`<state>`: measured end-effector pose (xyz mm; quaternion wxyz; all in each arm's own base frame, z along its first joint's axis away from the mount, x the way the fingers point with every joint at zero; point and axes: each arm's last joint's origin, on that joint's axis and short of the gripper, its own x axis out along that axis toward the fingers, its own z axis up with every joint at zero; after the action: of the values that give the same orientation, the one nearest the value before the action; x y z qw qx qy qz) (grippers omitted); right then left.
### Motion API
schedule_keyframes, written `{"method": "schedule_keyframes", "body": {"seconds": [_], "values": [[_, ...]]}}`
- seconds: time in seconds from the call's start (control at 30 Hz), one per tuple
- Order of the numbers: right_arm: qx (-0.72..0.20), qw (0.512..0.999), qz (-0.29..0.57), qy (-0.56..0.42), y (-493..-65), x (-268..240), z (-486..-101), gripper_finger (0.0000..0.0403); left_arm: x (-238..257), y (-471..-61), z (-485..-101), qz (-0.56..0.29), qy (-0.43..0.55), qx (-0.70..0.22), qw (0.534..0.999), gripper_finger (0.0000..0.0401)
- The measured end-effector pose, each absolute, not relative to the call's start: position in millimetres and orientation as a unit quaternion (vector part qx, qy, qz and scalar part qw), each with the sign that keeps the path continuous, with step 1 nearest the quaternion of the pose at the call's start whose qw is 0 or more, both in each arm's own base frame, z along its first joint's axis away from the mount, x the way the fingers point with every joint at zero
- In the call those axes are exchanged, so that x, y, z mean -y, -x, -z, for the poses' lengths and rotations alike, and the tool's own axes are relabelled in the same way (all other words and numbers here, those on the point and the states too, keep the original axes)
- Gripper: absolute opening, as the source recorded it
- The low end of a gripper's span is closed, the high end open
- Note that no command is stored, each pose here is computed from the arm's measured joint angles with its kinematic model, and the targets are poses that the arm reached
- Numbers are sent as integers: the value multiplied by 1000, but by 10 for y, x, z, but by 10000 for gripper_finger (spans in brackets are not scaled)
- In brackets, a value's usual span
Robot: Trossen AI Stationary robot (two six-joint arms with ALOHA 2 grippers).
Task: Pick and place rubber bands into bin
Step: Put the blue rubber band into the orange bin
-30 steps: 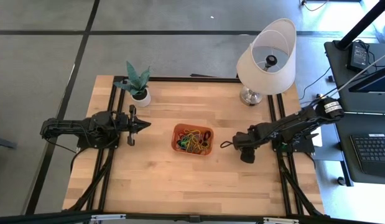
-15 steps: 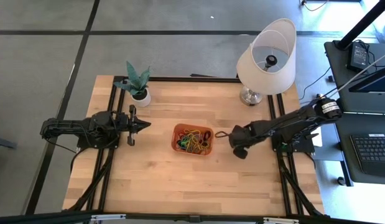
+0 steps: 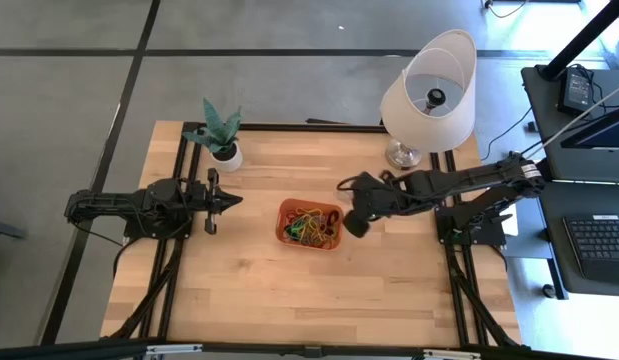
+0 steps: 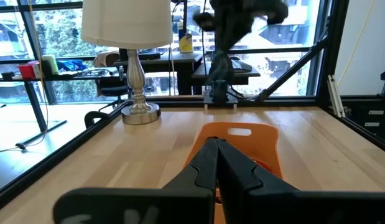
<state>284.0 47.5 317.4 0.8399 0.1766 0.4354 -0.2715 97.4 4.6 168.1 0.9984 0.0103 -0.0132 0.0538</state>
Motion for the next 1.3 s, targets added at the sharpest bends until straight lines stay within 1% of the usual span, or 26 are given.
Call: {"method": "schedule_keyframes", "body": {"seconds": [0.13,0.3,0.43,0.57,0.63,0.77,0.83,0.9,1.1,1.3], "values": [[-383,874,254,-156,-3159,-519,-3399,1,-47,-974,-1681,-54,-10,13,998,2],[-362,894,232,-126,-3684,-578,-3351,0,-46,-974,-1681,-54,-10,13,998,2],[-378,891,230,-97,-4061,-578,-3143,0,-47,-974,-1680,-54,-10,13,998,2],[-419,874,235,-76,-4355,-522,-2758,0,-46,-974,-1681,-54,-10,13,998,2],[-445,862,227,-80,-4458,-484,-2540,0,-47,-974,-1680,-54,-10,13,998,2],[-516,822,217,-105,-4538,-423,-2117,0,-47,-974,-1681,-54,-10,13,998,2],[-540,804,222,-114,-4543,-411,-1974,0,-46,-974,-1680,-54,-10,13,998,2],[-551,796,220,-121,-4556,-416,-1888,1,-47,-974,-1680,-54,-10,13,998,2],[-546,799,211,-134,-4590,-430,-1858,20,-47,-974,-1680,-54,-10,13,998,2],[-540,801,199,-166,-4597,-397,-1924,65,-46,-974,-1680,-54,-10,13,998,2]]}}
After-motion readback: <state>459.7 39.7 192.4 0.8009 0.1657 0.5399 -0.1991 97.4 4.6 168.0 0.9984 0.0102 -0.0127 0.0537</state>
